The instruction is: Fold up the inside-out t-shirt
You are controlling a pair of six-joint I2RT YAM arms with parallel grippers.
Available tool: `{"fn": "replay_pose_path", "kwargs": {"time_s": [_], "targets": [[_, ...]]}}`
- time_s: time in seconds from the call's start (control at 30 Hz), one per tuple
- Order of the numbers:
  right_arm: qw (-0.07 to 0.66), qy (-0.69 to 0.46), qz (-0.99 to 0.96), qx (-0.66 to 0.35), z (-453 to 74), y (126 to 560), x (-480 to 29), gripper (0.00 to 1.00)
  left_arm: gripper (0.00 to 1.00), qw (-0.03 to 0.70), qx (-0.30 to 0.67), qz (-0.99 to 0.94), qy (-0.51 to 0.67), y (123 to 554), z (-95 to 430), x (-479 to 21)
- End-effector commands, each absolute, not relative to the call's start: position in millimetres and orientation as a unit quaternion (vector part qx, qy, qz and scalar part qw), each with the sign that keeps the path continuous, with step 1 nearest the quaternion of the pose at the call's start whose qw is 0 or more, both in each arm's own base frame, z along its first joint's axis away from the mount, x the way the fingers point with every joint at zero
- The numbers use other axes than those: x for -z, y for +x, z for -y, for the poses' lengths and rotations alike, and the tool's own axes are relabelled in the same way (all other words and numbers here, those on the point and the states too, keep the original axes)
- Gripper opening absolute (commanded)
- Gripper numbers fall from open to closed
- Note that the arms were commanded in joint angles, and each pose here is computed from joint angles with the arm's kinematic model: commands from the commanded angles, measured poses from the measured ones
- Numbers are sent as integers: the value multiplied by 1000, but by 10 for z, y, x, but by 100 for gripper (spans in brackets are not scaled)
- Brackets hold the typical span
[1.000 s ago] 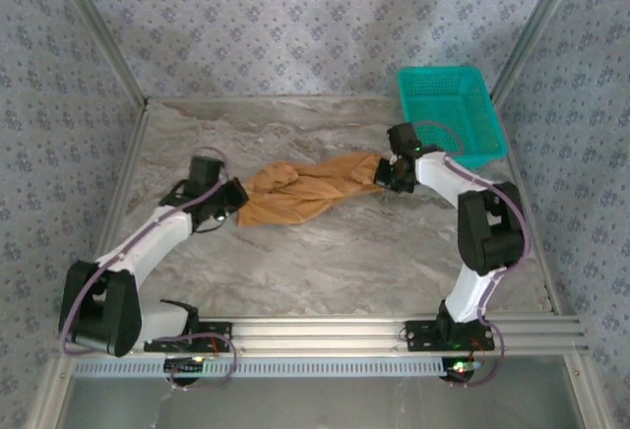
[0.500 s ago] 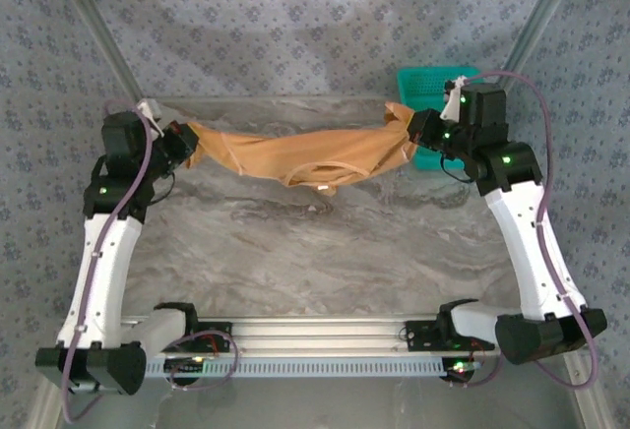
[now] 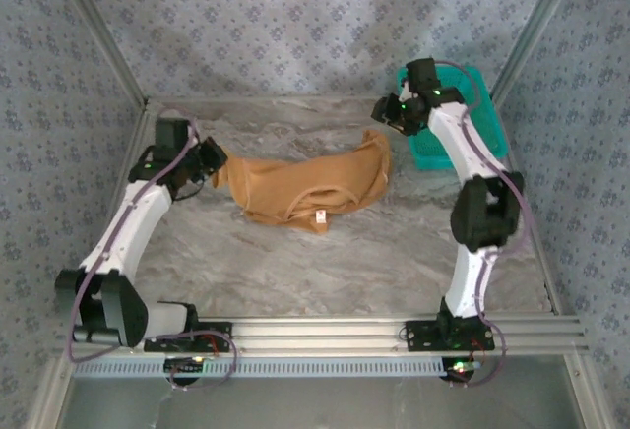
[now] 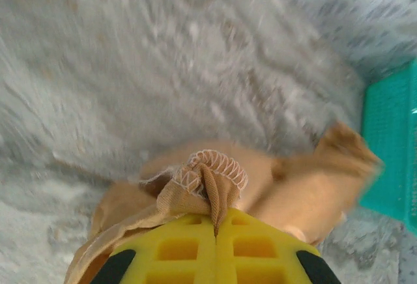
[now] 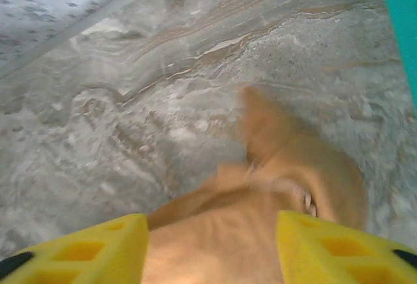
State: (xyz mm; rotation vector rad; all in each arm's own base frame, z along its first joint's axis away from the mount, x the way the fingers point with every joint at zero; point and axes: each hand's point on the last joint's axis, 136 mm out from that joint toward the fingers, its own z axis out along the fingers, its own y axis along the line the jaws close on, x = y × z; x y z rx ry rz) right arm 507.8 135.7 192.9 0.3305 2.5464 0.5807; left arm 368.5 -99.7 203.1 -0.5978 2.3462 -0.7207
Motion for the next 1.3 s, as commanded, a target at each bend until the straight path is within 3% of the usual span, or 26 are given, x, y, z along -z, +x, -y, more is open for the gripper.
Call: {"fn": "replay_pose_path", "kwargs": {"time_s": [0.0, 0.27, 0.4, 0.6, 0.83, 0.9, 1.03, 1.1, 1.27], "targets": [[223, 86, -950, -199, -1559, 4840, -1947, 61, 0, 326, 311, -865, -221, 3747, 1247, -2187], [196, 0, -951, -238, -2652, 3602, -1488, 54, 0, 323, 283, -871, -240, 3654, 1164, -1993], [183, -8, -951, -250, -3119, 3235, -1283, 52, 0, 330, 274, -868, -249, 3609, 1040, -2050], [151, -19, -957, -249, -3632, 3085, -925, 57, 0, 333, 273, -864, -260, 3505, 933, -2057], [136, 27, -955, -261, -4001, 3234, -671, 59, 0, 334, 271, -861, -271, 3427, 837, -2025], [135, 35, -955, -262, -4053, 3278, -656, 51, 0, 334, 272, -860, -273, 3422, 821, -2025], [144, 38, -957, -248, -3963, 3323, -750, 12, 0, 334, 272, -860, -275, 3412, 789, -2037], [146, 37, -958, -242, -3851, 3325, -852, 0, 0, 337, 265, -861, -272, 3409, 765, -2059], [159, 34, -955, -249, -3425, 3347, -1334, 0, 0, 356, 244, -863, -262, 3411, 744, -2207]]}}
